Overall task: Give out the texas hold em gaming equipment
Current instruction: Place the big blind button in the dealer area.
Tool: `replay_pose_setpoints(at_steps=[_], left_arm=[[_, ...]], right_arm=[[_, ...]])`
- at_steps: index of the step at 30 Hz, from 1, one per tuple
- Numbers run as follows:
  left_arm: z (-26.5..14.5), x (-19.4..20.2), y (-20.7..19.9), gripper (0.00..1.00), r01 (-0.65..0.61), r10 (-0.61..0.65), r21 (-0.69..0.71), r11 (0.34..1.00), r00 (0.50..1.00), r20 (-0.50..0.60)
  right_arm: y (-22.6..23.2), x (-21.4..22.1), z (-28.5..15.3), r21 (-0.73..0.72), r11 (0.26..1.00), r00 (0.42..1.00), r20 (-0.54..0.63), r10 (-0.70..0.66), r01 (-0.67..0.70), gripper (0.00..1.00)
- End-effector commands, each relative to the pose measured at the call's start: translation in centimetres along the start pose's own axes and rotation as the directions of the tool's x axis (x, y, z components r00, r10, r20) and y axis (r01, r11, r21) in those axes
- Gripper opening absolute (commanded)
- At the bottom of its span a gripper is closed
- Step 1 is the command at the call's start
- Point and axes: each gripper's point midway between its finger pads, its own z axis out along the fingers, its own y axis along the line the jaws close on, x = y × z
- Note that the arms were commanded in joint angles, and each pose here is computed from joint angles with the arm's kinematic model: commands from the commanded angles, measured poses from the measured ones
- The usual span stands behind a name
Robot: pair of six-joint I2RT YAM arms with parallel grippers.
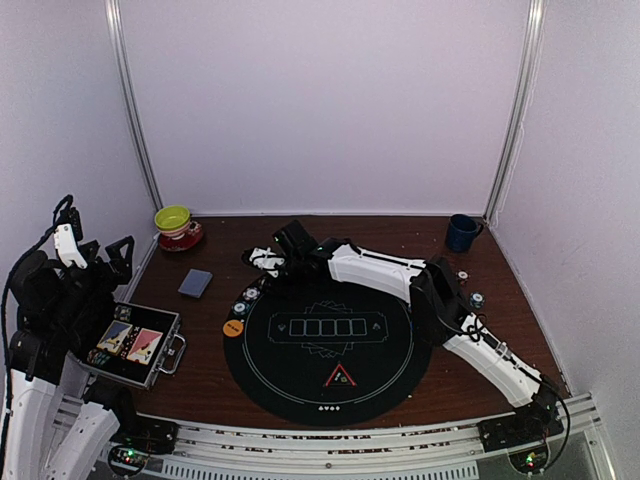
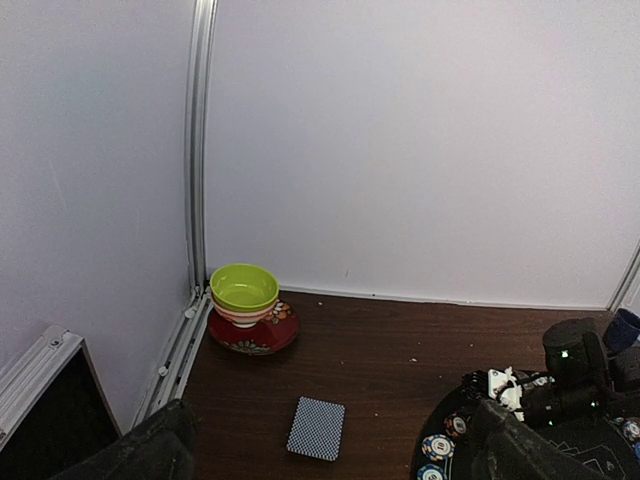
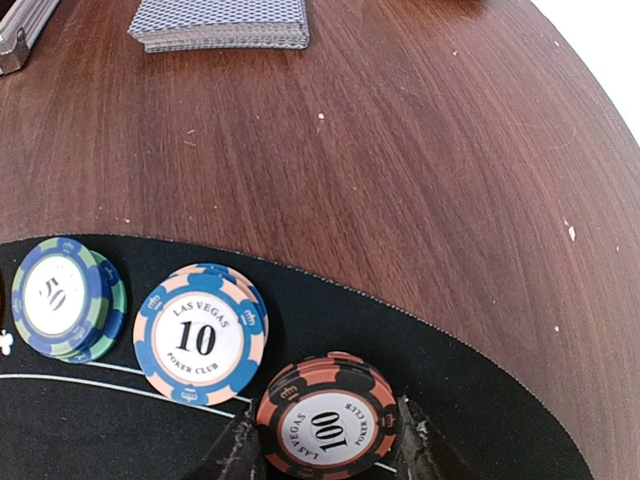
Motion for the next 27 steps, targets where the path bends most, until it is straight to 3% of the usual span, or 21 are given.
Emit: replay_pose_setpoints(at_steps=[1,5,14,21,25,27], left_arm=[[0.1,-0.6,0.2,0.98,-0.005,0.005,-0.011,1.0,1.0,0.027],[0.1,-0.6,0.2,0.98,-0.005,0.005,-0.01,1.0,1.0,0.026],[0.1,-0.6,0.2,0.98,-0.005,0.005,-0.008,1.0,1.0,0.027],[0.1,-0.6,0.1,0.98,-0.004,0.004,-0.004,1.0,1.0,0.025],[0.1,-0.6,0.1,0.98,-0.003,0.003,-0.002,1.0,1.0,0.026],[0.1,-0.6,0.1,0.98,-0.004,0.004,-0.001,1.0,1.0,0.024]], right_arm=[[1.1,1.1,0.9,-0.008,1.0,0.999,-0.04,-0.021,0.021,0.48],[1.2,1.0,0.9,-0.006,1.0,0.999,-0.039,-0.022,0.022,0.54],[0.6,-0.5,-0.5,0.019,0.999,0.999,-0.027,-0.043,0.043,0.58],[-0.2,-2.8,-4.9,0.049,0.995,0.996,-0.031,-0.081,0.082,0.63],[-0.7,-4.4,-9.0,0.064,0.994,0.996,-0.031,-0.087,0.089,0.71],[-1.0,-4.5,-11.2,0.071,0.994,0.996,-0.041,-0.078,0.08,0.8]])
